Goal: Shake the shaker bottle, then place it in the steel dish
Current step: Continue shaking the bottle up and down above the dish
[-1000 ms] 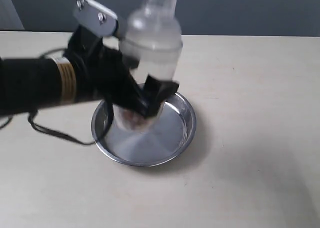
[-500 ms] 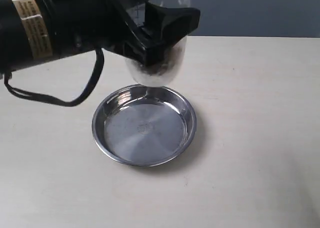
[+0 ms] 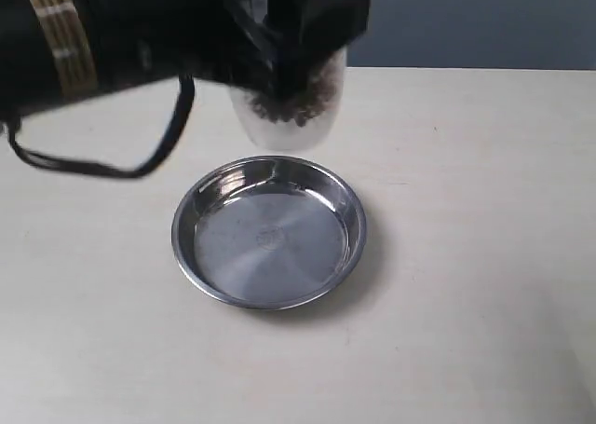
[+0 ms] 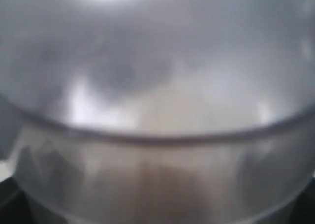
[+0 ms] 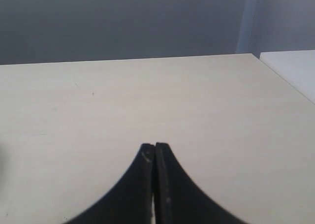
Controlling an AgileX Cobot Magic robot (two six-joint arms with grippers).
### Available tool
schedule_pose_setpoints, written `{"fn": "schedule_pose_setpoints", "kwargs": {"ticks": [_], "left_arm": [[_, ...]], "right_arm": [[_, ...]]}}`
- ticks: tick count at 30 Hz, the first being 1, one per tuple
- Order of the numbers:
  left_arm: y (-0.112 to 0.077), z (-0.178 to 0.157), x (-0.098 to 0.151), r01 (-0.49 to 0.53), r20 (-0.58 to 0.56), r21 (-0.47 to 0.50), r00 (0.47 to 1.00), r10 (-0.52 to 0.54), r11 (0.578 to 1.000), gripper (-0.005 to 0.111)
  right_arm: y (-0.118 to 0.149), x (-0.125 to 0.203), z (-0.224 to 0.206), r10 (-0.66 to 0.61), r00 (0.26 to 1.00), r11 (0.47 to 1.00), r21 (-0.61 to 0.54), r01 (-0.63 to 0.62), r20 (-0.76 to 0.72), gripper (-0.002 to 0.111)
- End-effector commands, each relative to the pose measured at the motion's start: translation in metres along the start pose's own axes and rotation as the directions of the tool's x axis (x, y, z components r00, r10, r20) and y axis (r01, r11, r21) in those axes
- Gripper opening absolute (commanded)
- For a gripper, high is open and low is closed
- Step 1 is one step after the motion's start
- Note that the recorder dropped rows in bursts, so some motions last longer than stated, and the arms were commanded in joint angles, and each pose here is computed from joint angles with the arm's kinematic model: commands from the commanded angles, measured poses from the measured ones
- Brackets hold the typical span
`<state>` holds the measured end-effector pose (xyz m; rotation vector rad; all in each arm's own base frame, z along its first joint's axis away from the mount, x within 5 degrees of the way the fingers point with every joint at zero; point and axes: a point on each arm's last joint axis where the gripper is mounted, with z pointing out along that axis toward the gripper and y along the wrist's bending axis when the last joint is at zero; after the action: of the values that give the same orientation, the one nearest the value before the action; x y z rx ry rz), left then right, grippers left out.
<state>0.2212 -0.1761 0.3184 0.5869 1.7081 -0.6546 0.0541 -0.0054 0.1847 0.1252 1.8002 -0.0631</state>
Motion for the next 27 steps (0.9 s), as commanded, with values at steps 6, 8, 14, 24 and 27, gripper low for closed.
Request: {"fn": "schedule_pose_setpoints", "kwargs": {"ticks": [6, 8, 14, 24, 27], "left_arm": [[0.0, 0.0, -0.016, -0.003, 0.014, -0.042, 1.0, 0.003, 0.999, 0.0], [0.004, 0.024, 0.046, 0.018, -0.168, -0.015, 0.986, -0.02, 1.0, 0.0], [-0.006, 0.009, -0.021, -0.026, 0.064, 0.031, 0.998, 0.024, 0.999, 0.0], [0.004, 0.009, -0.011, -0.095, -0.003, -0.031, 0.996, 0.095, 0.995, 0.0], [0.003, -0.016, -0.061, -0.102, 0.134, -0.087, 0.984, 0.113, 0.991, 0.0]], "right_arm": [[0.0, -0.001, 0.0, -0.001, 1.0, 1.0, 0.004, 0.001, 0.016, -0.001], [0.0, -0.001, 0.0, -0.001, 1.0, 1.0, 0.004, 0.001, 0.016, -0.001], [0.0, -0.001, 0.0, -0.001, 1.0, 1.0, 0.004, 0.001, 0.017, -0.001], [0.0, -0.001, 0.0, -0.001, 1.0, 1.0, 0.004, 0.001, 0.017, -0.001], [0.0, -0.001, 0.0, -0.001, 1.0, 1.0, 0.004, 0.001, 0.017, -0.001]]}}
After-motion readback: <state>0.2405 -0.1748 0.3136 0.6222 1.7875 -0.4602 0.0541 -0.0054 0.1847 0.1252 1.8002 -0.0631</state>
